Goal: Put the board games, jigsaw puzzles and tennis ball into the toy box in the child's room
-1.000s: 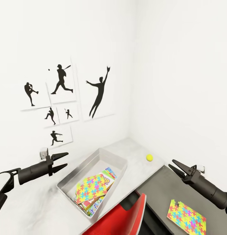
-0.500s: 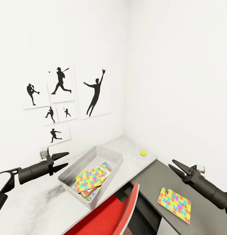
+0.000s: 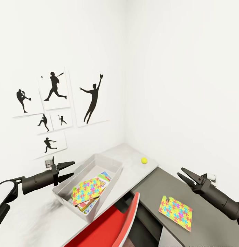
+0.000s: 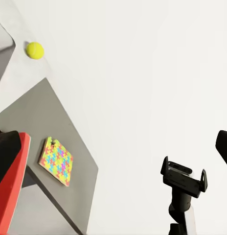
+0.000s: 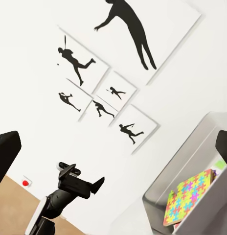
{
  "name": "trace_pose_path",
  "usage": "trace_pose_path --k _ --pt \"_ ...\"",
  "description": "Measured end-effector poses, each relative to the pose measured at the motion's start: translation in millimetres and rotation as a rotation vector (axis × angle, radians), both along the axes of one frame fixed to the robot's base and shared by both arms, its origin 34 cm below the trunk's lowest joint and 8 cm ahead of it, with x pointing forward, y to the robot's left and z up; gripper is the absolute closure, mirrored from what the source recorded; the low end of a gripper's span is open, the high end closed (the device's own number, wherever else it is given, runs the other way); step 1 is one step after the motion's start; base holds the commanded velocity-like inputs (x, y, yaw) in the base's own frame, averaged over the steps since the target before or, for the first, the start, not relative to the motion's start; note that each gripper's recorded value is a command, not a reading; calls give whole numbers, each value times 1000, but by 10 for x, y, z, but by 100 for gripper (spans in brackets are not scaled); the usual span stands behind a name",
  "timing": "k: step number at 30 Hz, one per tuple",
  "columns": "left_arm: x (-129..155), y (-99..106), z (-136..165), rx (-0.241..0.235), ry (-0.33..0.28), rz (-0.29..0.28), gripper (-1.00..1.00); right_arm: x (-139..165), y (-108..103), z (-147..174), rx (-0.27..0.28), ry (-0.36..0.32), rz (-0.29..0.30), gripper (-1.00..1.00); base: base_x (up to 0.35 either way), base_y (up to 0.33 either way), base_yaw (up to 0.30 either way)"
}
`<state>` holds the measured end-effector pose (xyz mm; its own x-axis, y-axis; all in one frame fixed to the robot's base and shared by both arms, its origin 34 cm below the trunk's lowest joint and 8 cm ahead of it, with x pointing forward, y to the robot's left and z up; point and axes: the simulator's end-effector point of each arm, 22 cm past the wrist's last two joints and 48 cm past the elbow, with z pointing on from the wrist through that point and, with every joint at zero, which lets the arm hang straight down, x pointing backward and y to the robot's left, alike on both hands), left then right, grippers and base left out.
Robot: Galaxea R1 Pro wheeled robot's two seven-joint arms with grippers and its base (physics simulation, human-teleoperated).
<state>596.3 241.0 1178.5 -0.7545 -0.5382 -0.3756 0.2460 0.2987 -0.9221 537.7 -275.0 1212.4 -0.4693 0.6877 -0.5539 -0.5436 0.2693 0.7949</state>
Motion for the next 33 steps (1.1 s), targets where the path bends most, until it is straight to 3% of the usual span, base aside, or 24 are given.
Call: trace_pose_path --k 33 --pt "-77 -18 180 1 -37 -3 -100 -84 7 154 -1 -36 -1 -100 -43 -35 -209"
